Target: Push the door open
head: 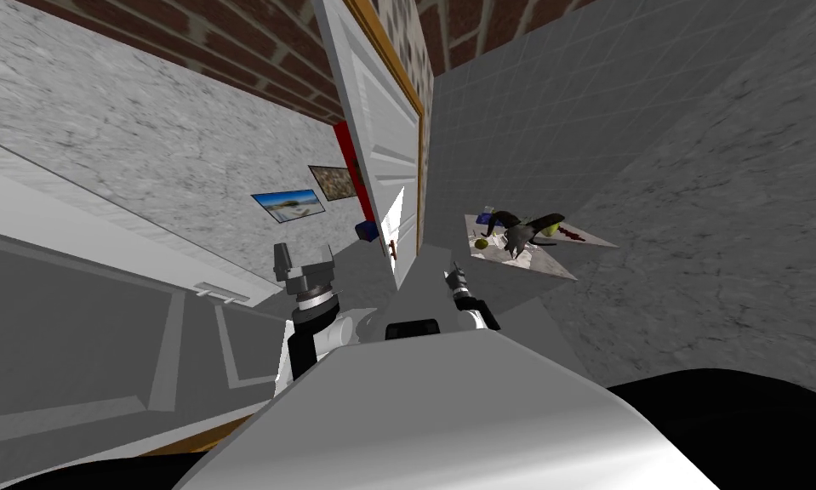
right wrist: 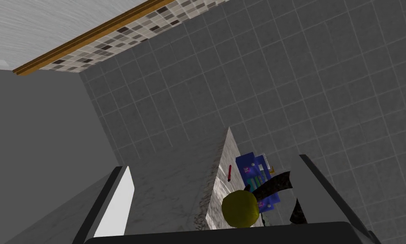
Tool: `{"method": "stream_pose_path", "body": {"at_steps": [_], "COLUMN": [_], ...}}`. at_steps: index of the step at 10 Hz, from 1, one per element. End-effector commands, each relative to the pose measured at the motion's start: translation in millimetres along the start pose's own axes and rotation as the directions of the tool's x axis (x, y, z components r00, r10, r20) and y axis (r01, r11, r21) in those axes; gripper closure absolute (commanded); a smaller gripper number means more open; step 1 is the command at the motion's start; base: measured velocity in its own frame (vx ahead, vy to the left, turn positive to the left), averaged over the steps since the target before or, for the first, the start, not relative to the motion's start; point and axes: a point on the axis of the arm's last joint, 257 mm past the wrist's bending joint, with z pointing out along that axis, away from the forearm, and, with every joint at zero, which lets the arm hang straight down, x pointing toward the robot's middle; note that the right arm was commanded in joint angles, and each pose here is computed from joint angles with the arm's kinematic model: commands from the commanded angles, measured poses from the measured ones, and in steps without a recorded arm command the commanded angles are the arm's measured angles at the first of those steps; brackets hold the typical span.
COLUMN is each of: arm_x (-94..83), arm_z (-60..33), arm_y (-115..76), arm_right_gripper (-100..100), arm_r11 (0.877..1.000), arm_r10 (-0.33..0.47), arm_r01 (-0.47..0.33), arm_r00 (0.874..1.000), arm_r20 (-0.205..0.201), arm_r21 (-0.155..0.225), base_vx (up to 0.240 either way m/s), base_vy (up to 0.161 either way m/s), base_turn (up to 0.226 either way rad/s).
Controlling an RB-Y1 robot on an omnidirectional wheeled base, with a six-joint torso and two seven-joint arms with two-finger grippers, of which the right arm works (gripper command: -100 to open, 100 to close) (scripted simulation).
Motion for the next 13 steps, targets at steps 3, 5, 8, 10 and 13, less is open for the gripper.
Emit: {"method": "stream_pose_path", "body": {"at_steps": [3, 5, 8, 10, 13], "arm_x": [3.2, 5.1, 13.5, 20.8, 30.3], "arm_z": [-4.5, -7.2, -18.2, -27.6, -38.7], "arm_y": [-54.1, -68.6, -111.1, -137.4, -162.1], "arm_right_gripper": [-100, -100, -100, -100, -100], "arm_r11": [0.988, 0.980, 0.946, 0.916, 0.877], "arm_r10": [0.053, 0.078, 0.128, 0.168, 0.222], "arm_r01": [-0.051, -0.073, -0.113, -0.141, -0.180], "arm_r00": [0.998, 0.997, 0.991, 0.985, 0.974], "arm_r20": [-0.014, -0.017, -0.030, -0.038, -0.043], "arm_r21": [0.147, 0.187, 0.304, 0.376, 0.446], "base_vx": [0.085, 0.085, 0.076, 0.106, 0.064], "base_vy": [-0.017, -0.022, -0.022, -0.030, -0.009], "base_turn": [0.034, 0.024, 0.031, 0.035, 0.021]}}
